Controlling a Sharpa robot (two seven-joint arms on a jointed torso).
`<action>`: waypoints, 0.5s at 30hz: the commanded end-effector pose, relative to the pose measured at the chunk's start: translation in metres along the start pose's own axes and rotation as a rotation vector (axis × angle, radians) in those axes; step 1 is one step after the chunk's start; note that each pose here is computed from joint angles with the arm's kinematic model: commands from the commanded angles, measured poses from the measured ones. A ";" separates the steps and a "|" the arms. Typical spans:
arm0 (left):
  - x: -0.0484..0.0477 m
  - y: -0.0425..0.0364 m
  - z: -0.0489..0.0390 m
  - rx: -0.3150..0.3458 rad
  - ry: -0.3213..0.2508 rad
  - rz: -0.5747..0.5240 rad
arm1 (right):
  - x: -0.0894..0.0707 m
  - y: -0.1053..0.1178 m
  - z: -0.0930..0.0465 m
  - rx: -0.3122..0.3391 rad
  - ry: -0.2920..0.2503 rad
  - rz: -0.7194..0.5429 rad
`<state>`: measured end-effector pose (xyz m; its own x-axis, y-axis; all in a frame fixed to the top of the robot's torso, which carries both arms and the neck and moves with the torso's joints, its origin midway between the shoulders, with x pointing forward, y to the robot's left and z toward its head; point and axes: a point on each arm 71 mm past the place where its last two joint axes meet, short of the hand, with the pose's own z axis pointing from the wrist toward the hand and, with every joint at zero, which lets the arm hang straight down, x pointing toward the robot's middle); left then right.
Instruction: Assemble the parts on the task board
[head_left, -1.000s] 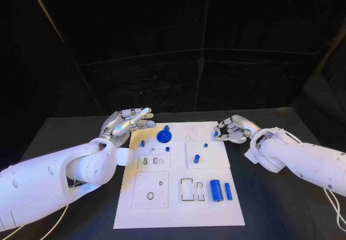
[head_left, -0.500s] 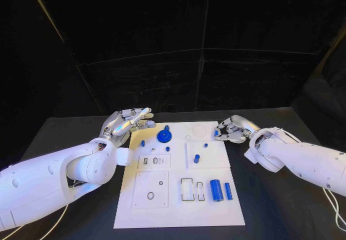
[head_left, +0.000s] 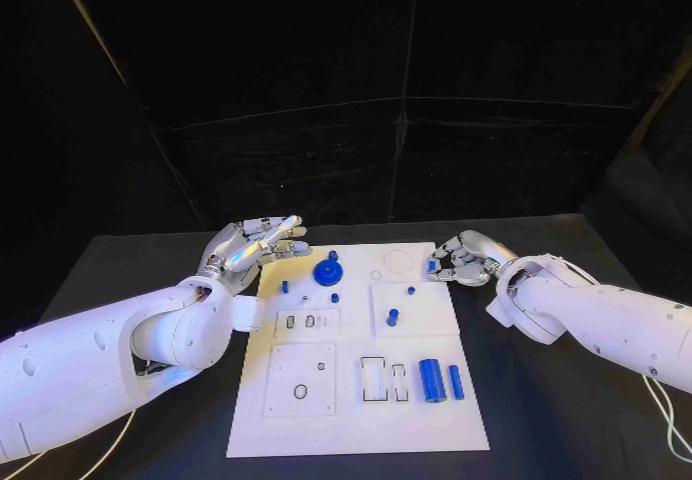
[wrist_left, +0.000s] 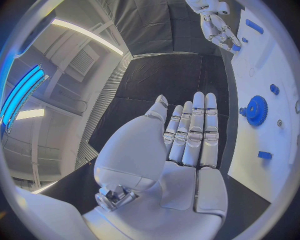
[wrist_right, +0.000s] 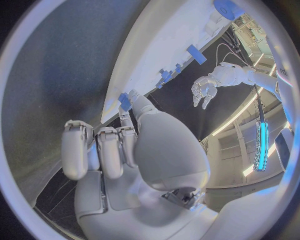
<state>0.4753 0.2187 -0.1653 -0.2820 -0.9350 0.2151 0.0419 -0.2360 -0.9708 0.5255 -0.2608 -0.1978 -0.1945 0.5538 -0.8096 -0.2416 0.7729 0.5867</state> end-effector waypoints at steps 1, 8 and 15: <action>0.0016 -0.0013 0.0001 0.007 0.016 -0.003 | 0.000 0.002 0.001 -0.002 -0.008 -0.007; 0.0014 -0.0014 -0.0001 0.007 0.015 -0.002 | -0.003 0.004 0.000 -0.010 -0.049 -0.010; -0.0002 -0.0016 -0.0005 0.004 0.010 0.001 | -0.006 0.008 -0.004 -0.002 -0.101 -0.016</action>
<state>0.4751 0.2204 -0.1653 -0.2795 -0.9360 0.2139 0.0411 -0.2343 -0.9713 0.5213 -0.2581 -0.1931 -0.1554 0.5624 -0.8121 -0.2501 0.7729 0.5832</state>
